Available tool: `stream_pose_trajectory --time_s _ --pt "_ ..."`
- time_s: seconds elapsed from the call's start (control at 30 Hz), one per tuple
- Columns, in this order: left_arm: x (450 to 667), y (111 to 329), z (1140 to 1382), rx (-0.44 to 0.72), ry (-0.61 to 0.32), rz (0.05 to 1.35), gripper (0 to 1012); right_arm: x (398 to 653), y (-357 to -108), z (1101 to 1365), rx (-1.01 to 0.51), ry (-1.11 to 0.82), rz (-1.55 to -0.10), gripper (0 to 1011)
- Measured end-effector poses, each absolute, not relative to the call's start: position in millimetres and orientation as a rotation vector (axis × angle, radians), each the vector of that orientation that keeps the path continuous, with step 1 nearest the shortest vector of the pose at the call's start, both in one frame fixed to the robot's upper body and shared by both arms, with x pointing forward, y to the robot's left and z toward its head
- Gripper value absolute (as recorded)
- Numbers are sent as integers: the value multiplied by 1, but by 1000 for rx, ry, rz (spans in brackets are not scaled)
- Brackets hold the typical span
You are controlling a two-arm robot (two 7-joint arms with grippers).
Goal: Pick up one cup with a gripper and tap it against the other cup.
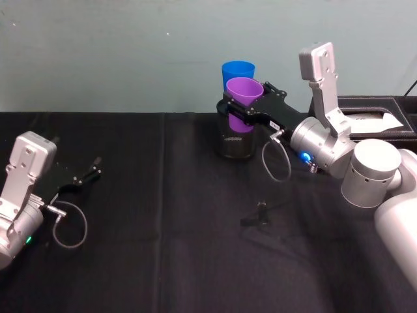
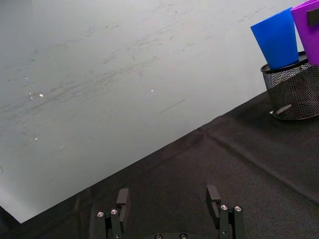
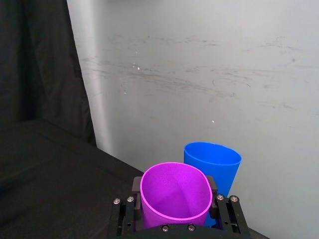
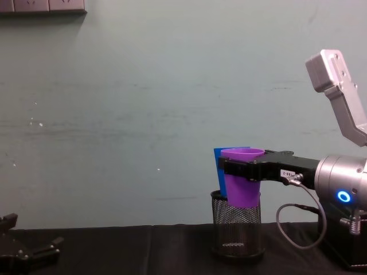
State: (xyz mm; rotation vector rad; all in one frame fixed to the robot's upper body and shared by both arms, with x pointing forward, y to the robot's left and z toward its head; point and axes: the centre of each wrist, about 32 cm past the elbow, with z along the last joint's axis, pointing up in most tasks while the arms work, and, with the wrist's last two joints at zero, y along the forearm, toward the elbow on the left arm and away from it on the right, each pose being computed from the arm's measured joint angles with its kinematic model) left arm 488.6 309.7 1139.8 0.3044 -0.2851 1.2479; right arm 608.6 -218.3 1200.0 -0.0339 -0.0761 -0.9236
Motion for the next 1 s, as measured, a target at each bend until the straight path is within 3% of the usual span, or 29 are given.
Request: stream_pose_trajectory --time_s 1.0 --pt "489 310 1140 304 -285 1248 1000 609 -218 1200 -34 -76 -924 733"
